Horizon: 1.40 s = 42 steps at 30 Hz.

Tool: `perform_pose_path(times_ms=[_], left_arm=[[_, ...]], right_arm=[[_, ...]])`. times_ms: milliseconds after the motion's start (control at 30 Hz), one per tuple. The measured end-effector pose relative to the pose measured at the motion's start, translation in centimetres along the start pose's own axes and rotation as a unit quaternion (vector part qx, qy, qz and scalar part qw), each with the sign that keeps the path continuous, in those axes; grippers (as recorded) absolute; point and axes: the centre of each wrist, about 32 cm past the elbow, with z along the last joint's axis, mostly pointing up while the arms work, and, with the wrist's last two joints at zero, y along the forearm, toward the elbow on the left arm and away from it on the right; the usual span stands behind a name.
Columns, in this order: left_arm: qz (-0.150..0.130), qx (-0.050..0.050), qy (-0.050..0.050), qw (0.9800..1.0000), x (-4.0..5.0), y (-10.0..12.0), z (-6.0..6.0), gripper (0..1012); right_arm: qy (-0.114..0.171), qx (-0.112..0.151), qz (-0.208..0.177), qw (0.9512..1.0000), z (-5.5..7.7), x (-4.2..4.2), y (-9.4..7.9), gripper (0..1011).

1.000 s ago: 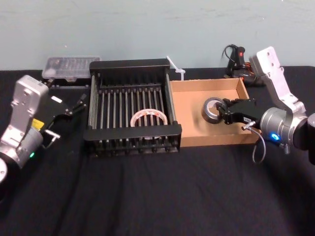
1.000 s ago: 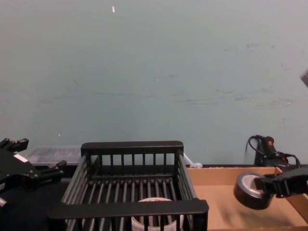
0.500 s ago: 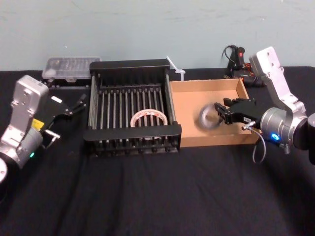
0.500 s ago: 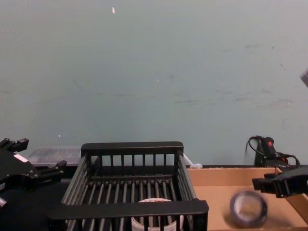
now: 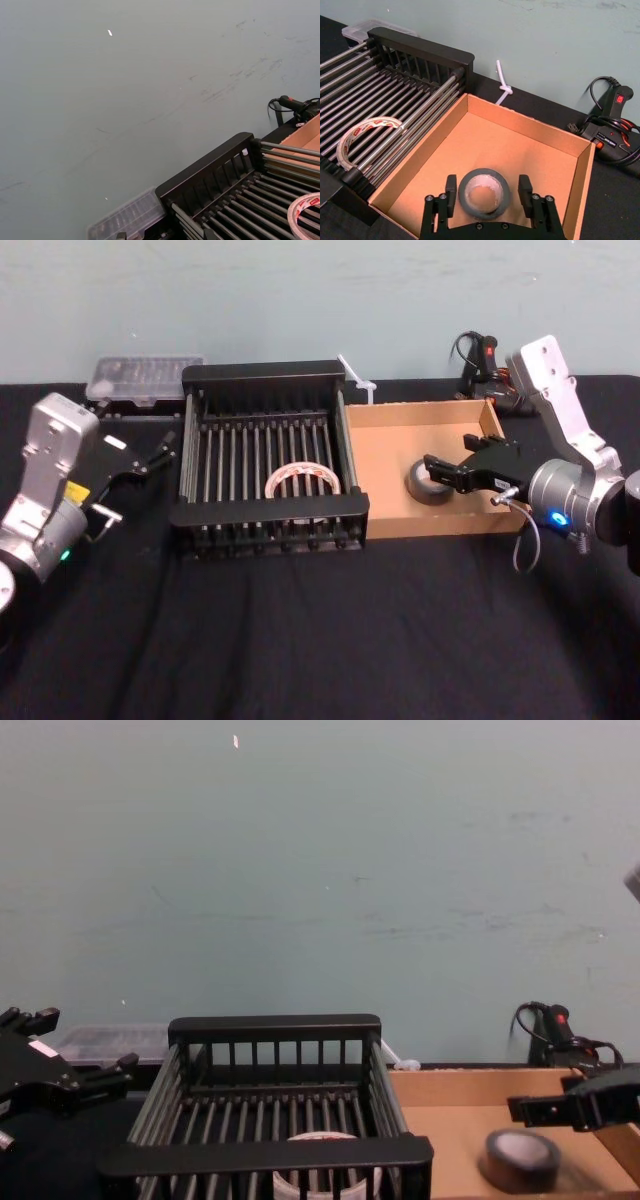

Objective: Pick up the white tape and place it into the black box , Pick up the silver tape and place it into the brown box.

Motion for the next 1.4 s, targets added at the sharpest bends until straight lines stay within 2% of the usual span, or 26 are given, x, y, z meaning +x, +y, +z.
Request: perform_pose_path(times_ms=[33, 67, 300, 767, 933, 1100, 1200, 1400], left_arm=[[0.0, 0.0, 0.0, 1.0, 0.0, 0.0, 0.0, 1001], [0.0, 0.0, 0.0, 1.0, 0.0, 0.0, 0.0, 1001], [0.0, 0.0, 0.0, 1.0, 0.0, 0.0, 0.0, 1001], [0.0, 0.0, 0.0, 1.0, 0.0, 0.0, 0.0, 1001], [0.0, 0.0, 0.0, 1.0, 0.0, 0.0, 0.0, 1001], [0.0, 0.0, 0.0, 1.0, 0.0, 0.0, 0.0, 1001], [0.0, 0.0, 0.0, 1.0, 0.0, 0.0, 0.0, 1001], [0.0, 0.0, 0.0, 1.0, 0.0, 0.0, 0.0, 1001]], right_arm=[[0.0, 0.0, 0.0, 1.0, 0.0, 0.0, 0.0, 757], [0.0, 0.0, 0.0, 1.0, 0.0, 0.0, 0.0, 812], [0.0, 0.0, 0.0, 1.0, 0.0, -0.01, 0.0, 1002], [0.0, 0.002, -0.001, 1.0, 0.0, -0.02, 0.0, 1002], [-0.007, 0.039, -0.031, 0.9987, -0.5, -0.37, -0.5, 1002], [-0.015, 0.077, -0.062, 0.995, -1.2, -0.82, -0.9, 1002], [-0.024, 0.102, -0.084, 0.991, -2.1, -1.24, -1.2, 1002], [-0.052, 0.146, -0.132, 0.9792, -4.2, -2.14, -1.7, 1002]])
